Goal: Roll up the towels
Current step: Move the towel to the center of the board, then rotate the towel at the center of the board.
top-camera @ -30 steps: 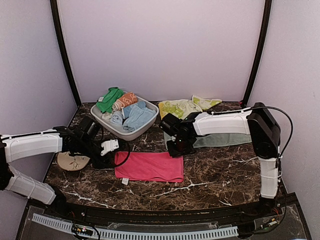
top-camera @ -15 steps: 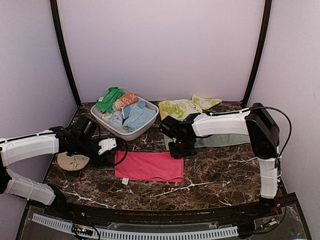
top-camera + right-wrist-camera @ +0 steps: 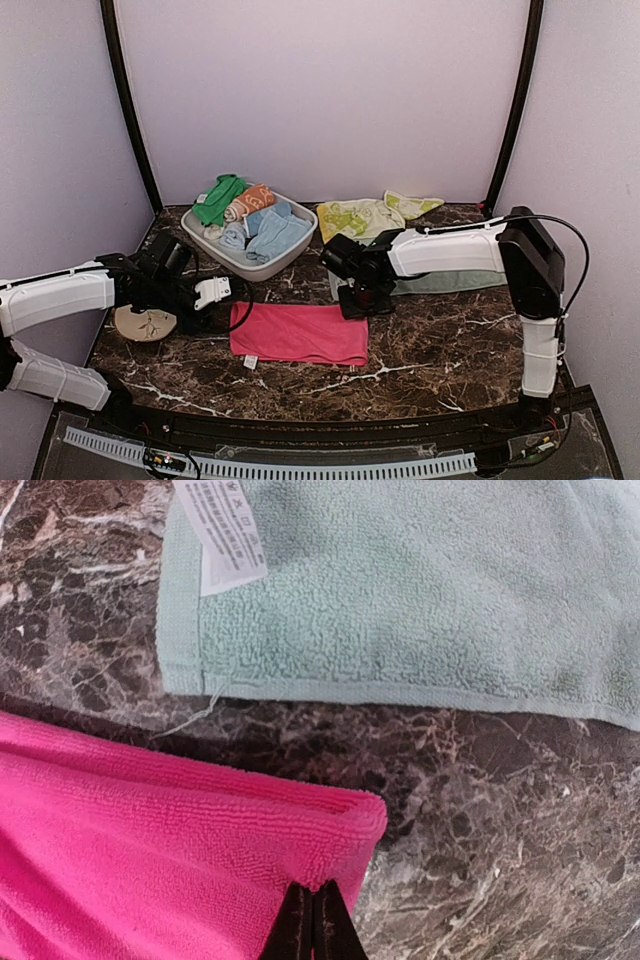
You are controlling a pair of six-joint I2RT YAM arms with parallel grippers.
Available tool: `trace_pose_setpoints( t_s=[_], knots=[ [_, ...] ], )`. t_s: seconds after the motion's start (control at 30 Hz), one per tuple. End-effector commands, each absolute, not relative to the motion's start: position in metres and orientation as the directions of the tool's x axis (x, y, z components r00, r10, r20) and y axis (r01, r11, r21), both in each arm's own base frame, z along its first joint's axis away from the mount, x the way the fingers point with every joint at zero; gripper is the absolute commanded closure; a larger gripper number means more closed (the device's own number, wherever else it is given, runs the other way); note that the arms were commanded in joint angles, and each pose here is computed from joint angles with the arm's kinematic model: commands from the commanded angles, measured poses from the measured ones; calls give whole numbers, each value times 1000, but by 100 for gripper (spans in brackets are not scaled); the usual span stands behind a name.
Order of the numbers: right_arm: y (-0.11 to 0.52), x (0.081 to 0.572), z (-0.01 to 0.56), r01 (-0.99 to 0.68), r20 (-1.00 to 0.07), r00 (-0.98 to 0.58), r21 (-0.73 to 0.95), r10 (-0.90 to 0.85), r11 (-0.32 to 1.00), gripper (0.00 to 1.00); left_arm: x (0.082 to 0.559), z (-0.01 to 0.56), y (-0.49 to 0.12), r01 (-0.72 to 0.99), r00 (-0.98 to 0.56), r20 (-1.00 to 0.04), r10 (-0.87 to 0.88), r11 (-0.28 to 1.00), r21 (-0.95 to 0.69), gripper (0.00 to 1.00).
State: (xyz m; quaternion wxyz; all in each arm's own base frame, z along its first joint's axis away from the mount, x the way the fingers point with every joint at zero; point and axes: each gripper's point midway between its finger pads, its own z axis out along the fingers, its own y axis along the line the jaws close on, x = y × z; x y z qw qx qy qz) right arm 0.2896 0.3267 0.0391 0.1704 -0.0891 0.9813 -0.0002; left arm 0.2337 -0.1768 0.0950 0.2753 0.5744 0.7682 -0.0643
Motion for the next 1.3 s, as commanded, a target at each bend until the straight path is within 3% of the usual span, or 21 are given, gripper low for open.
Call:
trace_pose_setpoints(
  t_s=[0.0,0.3,0.5,0.8,0.9,1.07,1.27],
  knots=[
    [322,288,66,-162,-376,-919,80,-120,984,100,229,91,-170,919,-188,-479,858,325,222,51],
    [284,259,36,-103,-332,-943,349,20,932,100,229,90,-169,920,-185,-471,863,320,224,51],
    [249,240,1,-59,-273,-962,274,19,960,100,232,98,-179,930,-174,-501,848,309,200,51],
    [262,266,87,-147,-397,-918,273,-28,951,83,240,126,-246,969,-102,-604,790,216,119,50],
    [272,274,85,-160,-394,-918,272,-42,949,81,237,108,-270,981,-68,-581,811,159,107,51],
    [281,264,31,-177,-293,-951,254,-98,951,86,231,80,-297,988,-24,-551,834,104,114,53],
    [254,236,-1,-150,-235,-967,223,-97,963,92,235,42,-286,983,12,-442,897,70,168,56]
  ],
)
